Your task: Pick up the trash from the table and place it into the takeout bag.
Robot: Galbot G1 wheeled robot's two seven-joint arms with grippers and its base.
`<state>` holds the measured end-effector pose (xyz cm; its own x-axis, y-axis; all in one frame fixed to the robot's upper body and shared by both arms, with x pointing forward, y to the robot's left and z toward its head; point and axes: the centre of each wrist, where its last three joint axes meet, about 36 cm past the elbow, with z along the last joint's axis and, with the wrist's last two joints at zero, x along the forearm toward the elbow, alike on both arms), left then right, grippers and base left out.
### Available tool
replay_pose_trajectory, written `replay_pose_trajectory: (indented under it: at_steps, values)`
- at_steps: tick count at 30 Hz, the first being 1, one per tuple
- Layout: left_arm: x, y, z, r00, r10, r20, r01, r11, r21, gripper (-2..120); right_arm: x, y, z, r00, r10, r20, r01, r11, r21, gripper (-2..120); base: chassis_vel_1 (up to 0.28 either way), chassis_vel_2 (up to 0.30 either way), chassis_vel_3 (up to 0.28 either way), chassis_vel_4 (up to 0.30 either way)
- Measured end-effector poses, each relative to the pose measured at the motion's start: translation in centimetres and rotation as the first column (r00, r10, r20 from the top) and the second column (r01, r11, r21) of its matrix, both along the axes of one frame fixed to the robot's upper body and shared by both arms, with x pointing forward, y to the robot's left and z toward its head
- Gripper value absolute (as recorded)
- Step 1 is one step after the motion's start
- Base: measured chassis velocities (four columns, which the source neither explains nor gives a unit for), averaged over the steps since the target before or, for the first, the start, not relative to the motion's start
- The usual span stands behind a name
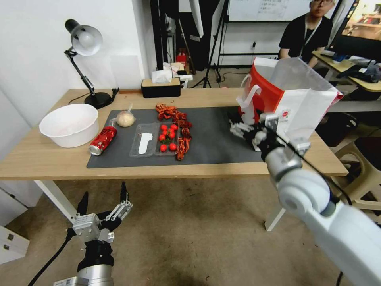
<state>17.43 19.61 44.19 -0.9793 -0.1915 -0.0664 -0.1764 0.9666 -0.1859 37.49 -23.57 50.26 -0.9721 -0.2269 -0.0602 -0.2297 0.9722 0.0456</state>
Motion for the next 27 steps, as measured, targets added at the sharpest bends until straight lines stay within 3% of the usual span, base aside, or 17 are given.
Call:
replay_pose_trajectory:
  at_steps: [8, 16, 27]
  values:
    - [0.0, 0.0, -0.3, 1.0, -0.003, 0.0, 0.003, 1.0, -0.001, 100, -5.7, 0.1, -6.1, 0.998, -0.057, 0.002, 0.057, 0.998, 0.033, 100, 0.0, 0.0, 0.0, 0.0]
    - [0.1, -0.1, -0.4, 1.0, -0.009, -0.002, 0.009, 1.0, -0.005, 100, -9.2, 1.1, -10.1, 0.994, -0.105, 0.015, 0.105, 0.994, 0.044, 100, 0.0, 0.0, 0.0, 0.0]
    - [0.3, -0.1, -0.7, 1.0, -0.014, -0.005, 0.014, 1.0, -0.006, 100, -10.3, 1.8, -10.9, 0.993, -0.119, 0.002, 0.119, 0.992, 0.036, 100, 0.0, 0.0, 0.0, 0.0]
